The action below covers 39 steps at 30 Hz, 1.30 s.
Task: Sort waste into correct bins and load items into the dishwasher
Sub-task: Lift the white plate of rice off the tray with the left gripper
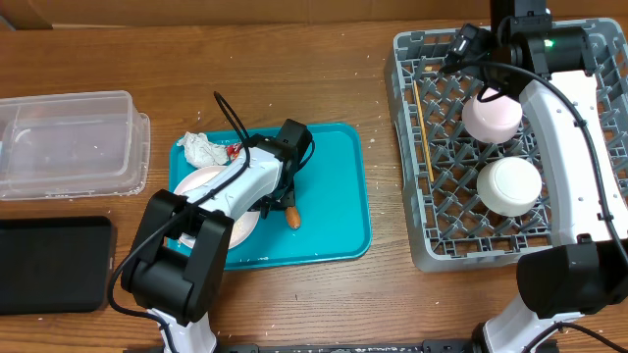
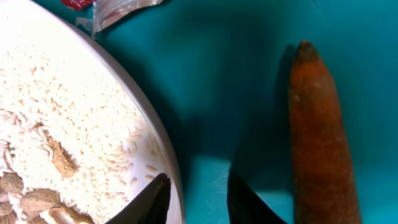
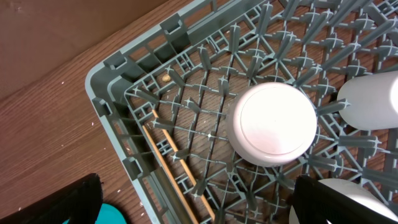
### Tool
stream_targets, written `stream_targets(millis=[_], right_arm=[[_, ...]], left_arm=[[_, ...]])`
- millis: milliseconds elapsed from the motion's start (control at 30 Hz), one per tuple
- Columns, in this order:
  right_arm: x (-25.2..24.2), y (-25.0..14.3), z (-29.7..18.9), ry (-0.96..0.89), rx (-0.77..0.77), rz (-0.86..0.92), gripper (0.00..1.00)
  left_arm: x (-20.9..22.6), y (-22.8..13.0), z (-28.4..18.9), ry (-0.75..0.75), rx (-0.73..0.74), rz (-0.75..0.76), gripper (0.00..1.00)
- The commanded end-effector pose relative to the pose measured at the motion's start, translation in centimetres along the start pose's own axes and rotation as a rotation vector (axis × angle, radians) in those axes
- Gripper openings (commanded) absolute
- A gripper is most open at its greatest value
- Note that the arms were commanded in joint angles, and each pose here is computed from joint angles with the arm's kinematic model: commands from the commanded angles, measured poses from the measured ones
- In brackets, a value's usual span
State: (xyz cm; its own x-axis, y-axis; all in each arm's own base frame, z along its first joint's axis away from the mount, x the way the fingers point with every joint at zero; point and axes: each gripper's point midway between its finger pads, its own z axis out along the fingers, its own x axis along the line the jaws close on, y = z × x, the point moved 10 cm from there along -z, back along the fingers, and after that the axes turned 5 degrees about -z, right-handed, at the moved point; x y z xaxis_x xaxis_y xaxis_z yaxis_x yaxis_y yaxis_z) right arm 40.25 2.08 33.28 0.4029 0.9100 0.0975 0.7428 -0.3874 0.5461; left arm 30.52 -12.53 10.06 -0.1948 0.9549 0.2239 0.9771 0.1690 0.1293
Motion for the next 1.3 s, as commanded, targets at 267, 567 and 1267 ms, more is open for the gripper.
stream_targets(millis=[267, 567, 1267], right_arm=[[0.1, 0.2, -0.5, 0.002, -0.02, 0.002, 1.0], [0.1, 0.2, -0.5, 0.002, -0.02, 0.002, 1.0], [0.1, 0.2, -0.5, 0.002, -0.02, 0.002, 1.0]], left_arm=[[0.1, -1.2, 2.4, 0.018, 0.06, 0.004, 0.17], [0.5, -1.0, 1.6, 0.042, 0.085, 0.007, 0.04], [1.2, 1.8, -4.4, 0.151, 0.051, -0.024, 0.04]])
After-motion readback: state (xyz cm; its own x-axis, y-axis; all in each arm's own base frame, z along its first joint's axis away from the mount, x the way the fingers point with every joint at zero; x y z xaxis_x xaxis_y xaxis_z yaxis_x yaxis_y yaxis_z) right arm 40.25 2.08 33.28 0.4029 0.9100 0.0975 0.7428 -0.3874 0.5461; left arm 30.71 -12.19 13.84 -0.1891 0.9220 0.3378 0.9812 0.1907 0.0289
